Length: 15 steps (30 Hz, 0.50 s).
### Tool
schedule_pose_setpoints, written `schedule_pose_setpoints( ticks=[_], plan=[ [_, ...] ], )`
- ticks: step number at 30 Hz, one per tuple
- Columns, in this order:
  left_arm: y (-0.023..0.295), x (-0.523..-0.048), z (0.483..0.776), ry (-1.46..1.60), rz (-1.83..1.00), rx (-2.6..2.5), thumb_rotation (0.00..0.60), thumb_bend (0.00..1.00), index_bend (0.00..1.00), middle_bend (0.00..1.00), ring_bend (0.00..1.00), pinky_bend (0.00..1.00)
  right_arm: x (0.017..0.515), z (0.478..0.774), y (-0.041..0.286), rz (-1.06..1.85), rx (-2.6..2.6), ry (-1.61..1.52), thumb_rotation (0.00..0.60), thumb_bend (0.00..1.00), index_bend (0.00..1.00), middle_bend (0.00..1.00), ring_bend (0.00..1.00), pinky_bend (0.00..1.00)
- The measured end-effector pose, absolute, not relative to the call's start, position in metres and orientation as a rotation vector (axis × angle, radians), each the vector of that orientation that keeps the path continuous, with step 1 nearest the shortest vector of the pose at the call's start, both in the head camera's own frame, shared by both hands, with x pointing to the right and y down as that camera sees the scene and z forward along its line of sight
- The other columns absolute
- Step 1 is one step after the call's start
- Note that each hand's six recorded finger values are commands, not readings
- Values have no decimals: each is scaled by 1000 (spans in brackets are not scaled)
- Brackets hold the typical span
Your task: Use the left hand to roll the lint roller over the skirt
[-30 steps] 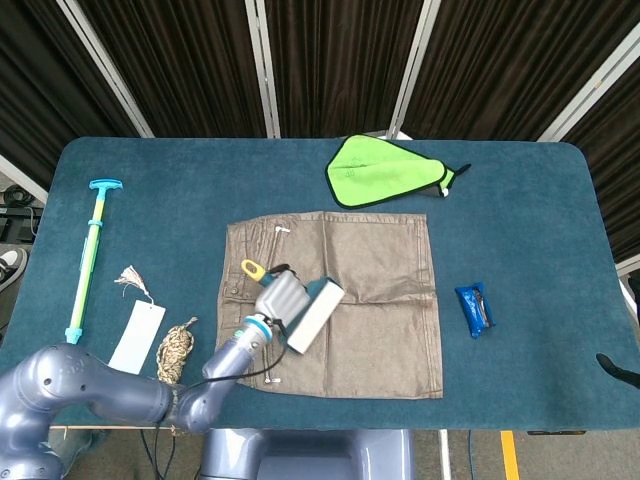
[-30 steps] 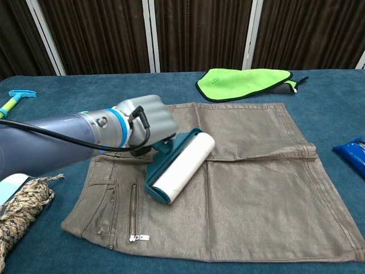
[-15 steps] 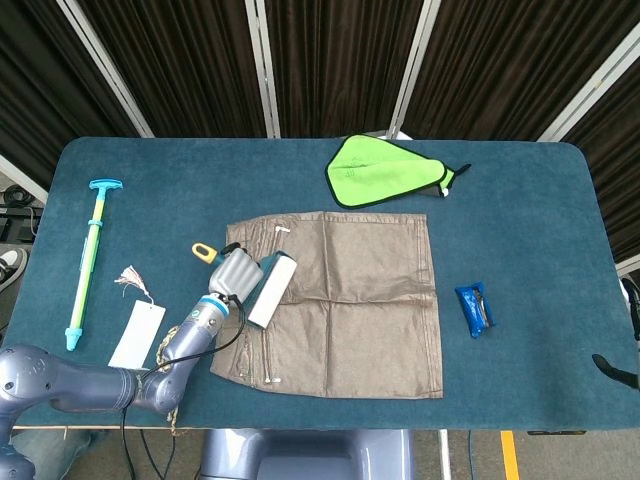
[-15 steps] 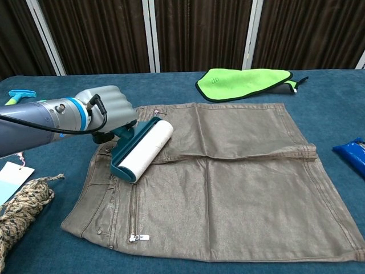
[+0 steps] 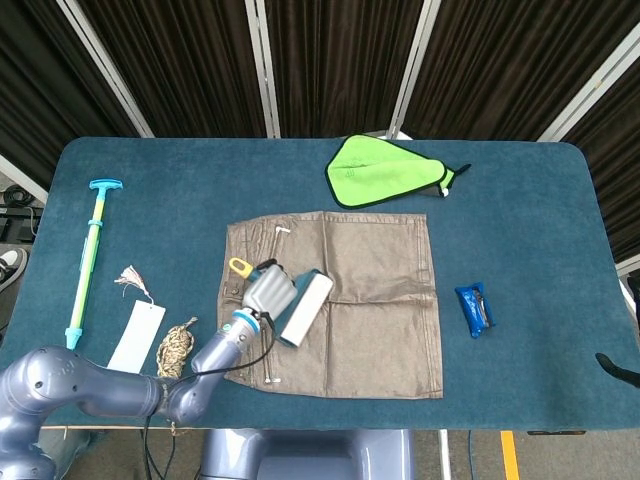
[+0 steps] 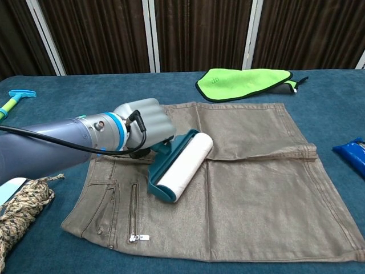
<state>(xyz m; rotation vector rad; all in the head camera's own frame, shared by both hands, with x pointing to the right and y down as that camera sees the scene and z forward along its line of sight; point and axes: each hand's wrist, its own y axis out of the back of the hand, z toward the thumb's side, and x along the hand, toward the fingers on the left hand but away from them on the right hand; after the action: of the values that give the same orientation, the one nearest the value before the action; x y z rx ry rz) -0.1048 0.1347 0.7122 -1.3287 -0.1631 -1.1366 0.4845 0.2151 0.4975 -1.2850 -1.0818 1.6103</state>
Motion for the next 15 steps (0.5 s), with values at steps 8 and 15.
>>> schedule_pose_setpoints(
  ticks=[8, 15],
  plan=[
    [157, -66, 708, -190, -1047, -1332, 600, 927, 728, 546, 424, 498, 485, 497, 215, 1611, -1280, -1083, 600, 0, 0, 0, 0, 0],
    [174, -45, 706, -209, -1002, -1344, 600, 929, 728, 545, 424, 498, 485, 498, 215, 1613, -1277, -1079, 600, 0, 0, 0, 0, 0]
  ],
)
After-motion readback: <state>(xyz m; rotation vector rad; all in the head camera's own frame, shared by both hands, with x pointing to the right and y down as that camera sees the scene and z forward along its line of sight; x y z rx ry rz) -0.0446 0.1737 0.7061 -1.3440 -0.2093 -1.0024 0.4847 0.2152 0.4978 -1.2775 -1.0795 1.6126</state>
